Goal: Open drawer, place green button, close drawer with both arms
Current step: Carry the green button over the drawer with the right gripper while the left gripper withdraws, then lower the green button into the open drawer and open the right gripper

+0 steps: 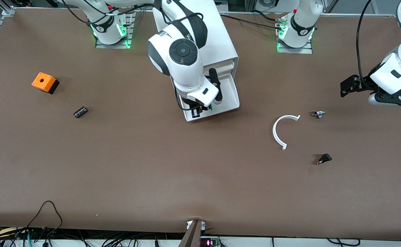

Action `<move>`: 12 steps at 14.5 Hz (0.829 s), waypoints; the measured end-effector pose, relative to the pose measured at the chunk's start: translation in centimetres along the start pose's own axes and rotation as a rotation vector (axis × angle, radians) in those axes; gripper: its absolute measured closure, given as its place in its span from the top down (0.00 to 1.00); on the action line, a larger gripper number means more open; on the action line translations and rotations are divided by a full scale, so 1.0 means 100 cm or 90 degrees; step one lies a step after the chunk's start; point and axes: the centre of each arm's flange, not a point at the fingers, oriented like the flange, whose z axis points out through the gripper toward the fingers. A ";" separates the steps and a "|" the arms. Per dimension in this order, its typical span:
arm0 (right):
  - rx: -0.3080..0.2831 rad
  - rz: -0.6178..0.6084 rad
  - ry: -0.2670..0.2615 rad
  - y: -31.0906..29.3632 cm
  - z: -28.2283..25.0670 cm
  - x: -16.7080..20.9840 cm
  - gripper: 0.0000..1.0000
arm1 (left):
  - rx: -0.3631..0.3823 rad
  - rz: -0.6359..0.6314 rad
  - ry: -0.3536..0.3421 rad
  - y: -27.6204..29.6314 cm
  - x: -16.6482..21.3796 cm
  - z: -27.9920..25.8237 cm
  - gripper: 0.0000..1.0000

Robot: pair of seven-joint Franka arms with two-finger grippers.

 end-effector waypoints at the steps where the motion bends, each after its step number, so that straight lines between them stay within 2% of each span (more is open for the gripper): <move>1: 0.007 -0.006 -0.001 -0.004 0.008 0.006 0.33 | 0.000 0.000 0.001 0.000 0.000 -0.001 1.00; 6: 0.022 -0.041 -0.041 -0.030 0.046 0.037 0.33 | 0.000 0.000 0.004 0.000 0.000 -0.003 1.00; 12: 0.007 -0.031 -0.032 -0.031 0.075 0.035 0.33 | 0.000 0.000 0.004 0.000 0.000 -0.003 1.00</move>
